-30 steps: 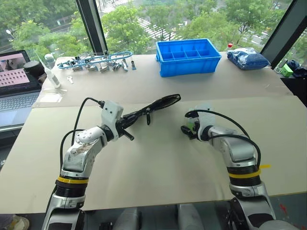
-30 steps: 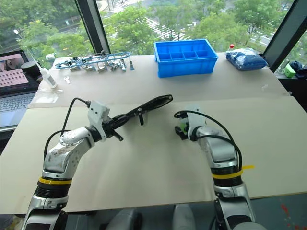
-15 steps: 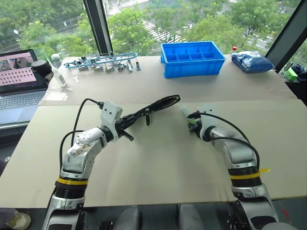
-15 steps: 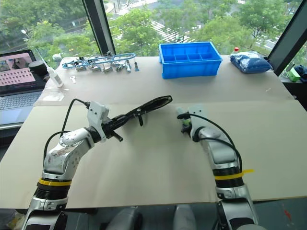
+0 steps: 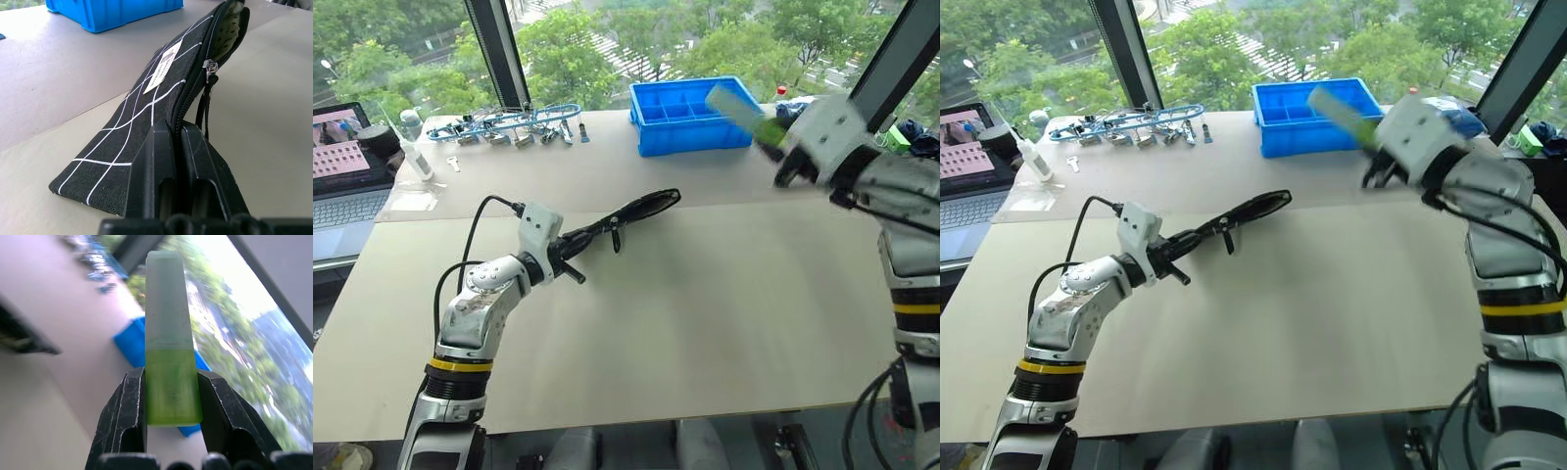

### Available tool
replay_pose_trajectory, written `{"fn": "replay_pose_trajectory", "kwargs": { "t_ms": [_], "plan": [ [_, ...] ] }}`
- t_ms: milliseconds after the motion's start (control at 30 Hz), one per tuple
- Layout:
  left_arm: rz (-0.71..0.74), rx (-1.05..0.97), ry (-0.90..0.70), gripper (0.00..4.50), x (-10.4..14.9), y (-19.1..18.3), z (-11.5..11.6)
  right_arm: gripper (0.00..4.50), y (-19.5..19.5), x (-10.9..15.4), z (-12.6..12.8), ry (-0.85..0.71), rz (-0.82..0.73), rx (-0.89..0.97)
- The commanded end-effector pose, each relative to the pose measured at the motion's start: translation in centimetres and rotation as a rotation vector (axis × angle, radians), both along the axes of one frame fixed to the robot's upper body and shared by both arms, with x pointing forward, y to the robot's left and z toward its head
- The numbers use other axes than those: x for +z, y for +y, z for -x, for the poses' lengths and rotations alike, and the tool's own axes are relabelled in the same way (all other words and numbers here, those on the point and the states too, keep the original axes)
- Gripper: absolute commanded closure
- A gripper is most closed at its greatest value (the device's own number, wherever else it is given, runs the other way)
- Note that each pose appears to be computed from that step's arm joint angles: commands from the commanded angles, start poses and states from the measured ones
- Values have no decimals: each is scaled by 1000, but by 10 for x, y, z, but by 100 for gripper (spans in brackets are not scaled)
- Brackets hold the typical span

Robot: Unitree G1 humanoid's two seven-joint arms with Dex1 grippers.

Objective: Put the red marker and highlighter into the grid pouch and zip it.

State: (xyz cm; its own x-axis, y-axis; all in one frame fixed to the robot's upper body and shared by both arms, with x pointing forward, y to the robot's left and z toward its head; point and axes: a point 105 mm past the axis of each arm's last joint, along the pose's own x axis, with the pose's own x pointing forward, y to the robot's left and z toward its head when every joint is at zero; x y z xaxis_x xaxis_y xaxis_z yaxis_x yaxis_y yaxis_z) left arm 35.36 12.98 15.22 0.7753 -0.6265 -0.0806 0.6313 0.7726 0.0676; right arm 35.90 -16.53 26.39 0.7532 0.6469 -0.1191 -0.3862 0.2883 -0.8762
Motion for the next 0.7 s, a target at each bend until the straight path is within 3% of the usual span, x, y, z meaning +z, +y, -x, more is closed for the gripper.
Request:
{"fn": "replay_pose_trajectory", "kwargs": {
  "t_ms": [33,133,300,700],
  "plan": [
    [1,-15,-52,450,14,-1,1,342,18,1,27,-63,174,173],
    [-4,-26,-50,450,15,-2,1,342,21,-10,30,-105,307,207],
    [-9,-38,-48,450,15,-3,1,342,25,-20,18,-171,382,190],
    [-11,-54,-46,450,16,-7,1,342,25,-21,0,-198,407,128]
  ]
}}
